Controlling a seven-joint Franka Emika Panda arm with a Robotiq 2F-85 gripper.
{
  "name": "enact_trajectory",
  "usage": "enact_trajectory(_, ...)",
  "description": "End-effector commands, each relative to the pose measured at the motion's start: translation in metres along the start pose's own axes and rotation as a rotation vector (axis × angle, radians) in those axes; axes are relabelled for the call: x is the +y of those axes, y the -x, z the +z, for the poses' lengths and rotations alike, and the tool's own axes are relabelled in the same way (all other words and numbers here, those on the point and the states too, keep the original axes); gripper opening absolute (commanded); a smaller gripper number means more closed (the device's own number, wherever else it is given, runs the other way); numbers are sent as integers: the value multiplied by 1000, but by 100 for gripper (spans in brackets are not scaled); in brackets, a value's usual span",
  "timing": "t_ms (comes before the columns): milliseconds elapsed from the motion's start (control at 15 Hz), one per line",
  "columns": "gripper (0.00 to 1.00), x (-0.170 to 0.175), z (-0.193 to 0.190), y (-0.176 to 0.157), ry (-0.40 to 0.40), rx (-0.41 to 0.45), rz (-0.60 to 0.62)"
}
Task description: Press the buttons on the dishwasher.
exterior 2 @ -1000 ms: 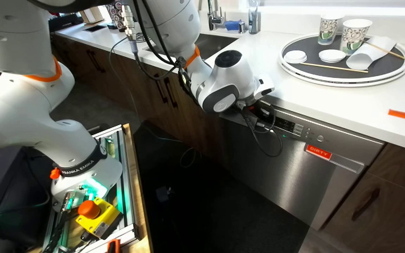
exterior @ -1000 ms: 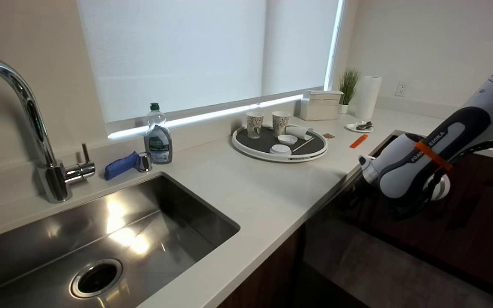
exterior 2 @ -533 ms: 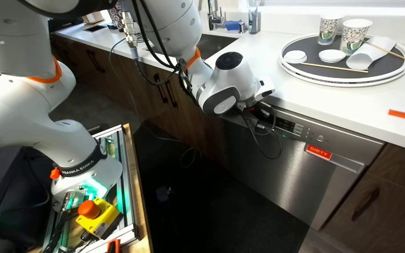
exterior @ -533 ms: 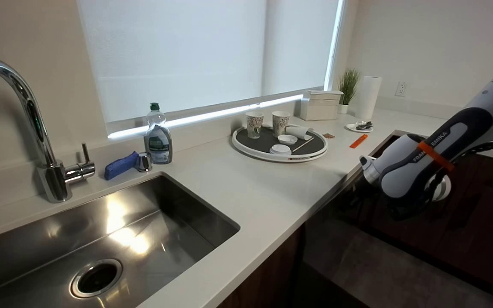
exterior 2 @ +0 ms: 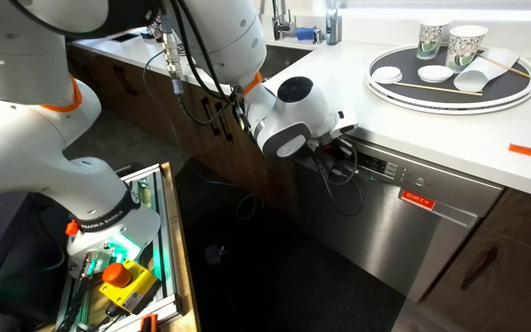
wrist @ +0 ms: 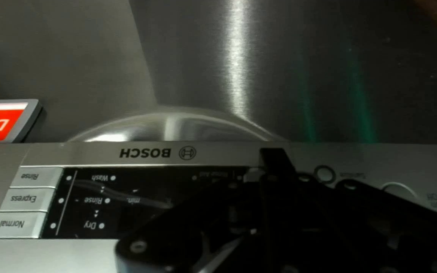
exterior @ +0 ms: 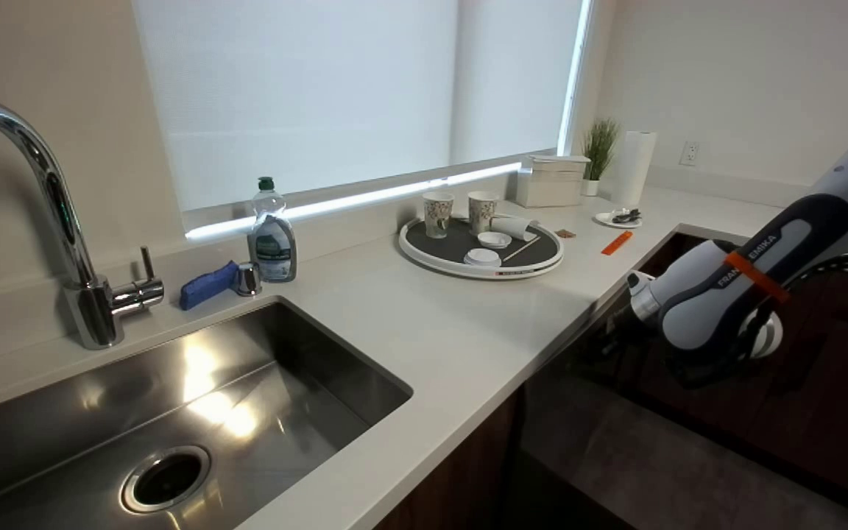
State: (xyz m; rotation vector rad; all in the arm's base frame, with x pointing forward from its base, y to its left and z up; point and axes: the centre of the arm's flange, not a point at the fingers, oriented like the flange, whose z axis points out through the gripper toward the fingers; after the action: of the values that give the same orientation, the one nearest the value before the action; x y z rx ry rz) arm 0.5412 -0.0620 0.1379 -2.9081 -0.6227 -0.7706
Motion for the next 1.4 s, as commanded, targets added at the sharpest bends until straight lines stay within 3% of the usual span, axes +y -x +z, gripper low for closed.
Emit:
enact_trajectory(0,0,6,10,-8,-9,109,35)
enact_trajectory(400,0,7,8,-5,-12,148,42)
enact_trajectory(1333,0,11,6,-6,-51,136,44)
